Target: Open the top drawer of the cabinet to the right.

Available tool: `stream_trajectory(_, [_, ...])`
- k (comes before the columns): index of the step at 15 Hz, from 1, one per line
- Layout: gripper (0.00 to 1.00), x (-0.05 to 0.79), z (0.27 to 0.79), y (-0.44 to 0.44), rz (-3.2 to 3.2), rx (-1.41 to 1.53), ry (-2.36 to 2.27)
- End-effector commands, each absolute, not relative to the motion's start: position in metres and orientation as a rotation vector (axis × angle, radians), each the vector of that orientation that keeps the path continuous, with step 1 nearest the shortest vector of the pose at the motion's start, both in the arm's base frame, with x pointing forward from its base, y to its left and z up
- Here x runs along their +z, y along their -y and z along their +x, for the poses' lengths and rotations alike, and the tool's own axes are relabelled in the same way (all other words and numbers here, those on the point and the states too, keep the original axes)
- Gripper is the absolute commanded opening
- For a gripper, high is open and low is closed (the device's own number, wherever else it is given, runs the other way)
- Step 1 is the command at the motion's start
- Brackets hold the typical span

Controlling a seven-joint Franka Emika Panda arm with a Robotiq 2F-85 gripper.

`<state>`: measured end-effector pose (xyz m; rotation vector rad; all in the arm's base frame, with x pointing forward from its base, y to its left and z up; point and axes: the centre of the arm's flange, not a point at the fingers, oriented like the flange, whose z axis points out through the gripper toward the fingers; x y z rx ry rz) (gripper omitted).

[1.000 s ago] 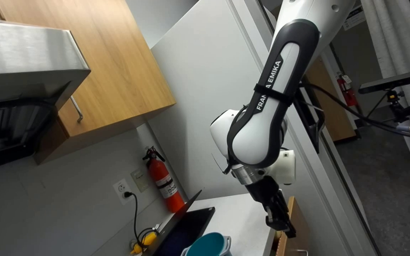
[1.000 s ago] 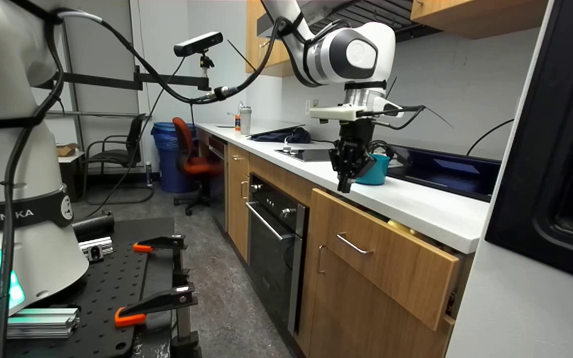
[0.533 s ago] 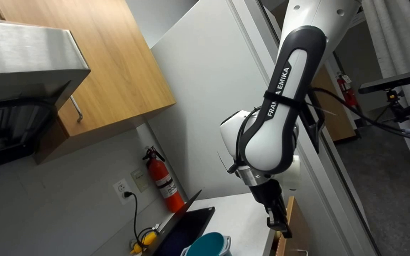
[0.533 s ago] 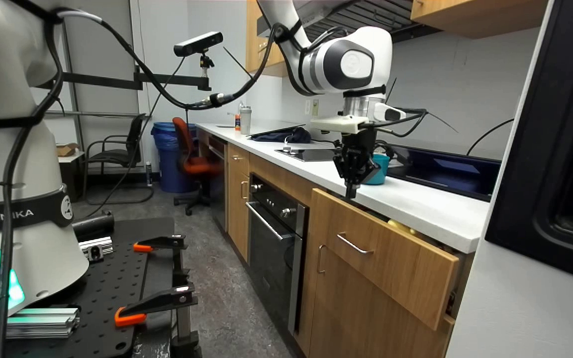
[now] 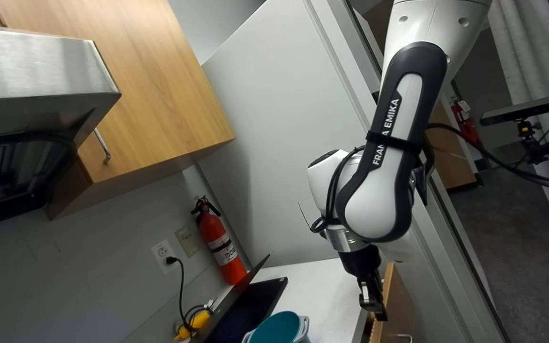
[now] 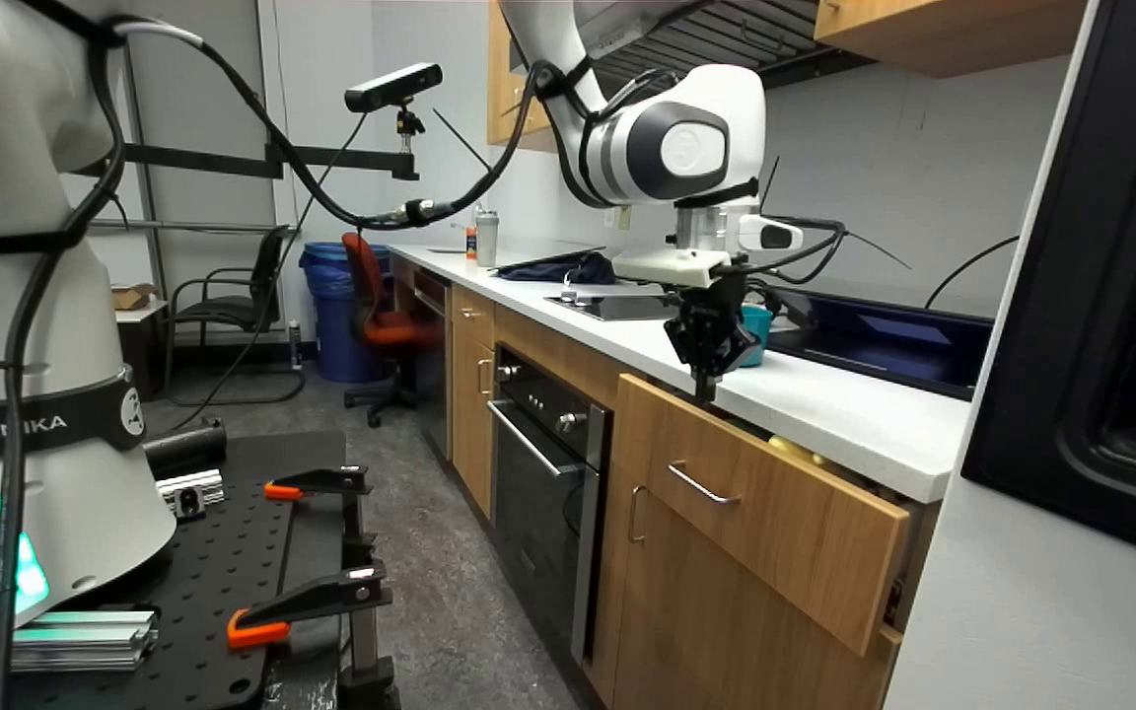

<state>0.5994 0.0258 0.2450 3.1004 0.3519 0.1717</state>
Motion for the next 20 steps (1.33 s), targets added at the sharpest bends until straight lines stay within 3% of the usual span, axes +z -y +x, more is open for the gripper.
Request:
stream_trajectory(1, [0.00,0.241,0.600,-0.018,3.089,0.252,-0.386])
stream_trajectory(20, [0.00,0.230,0.630,-0.010,3.072,0.306,-0.388])
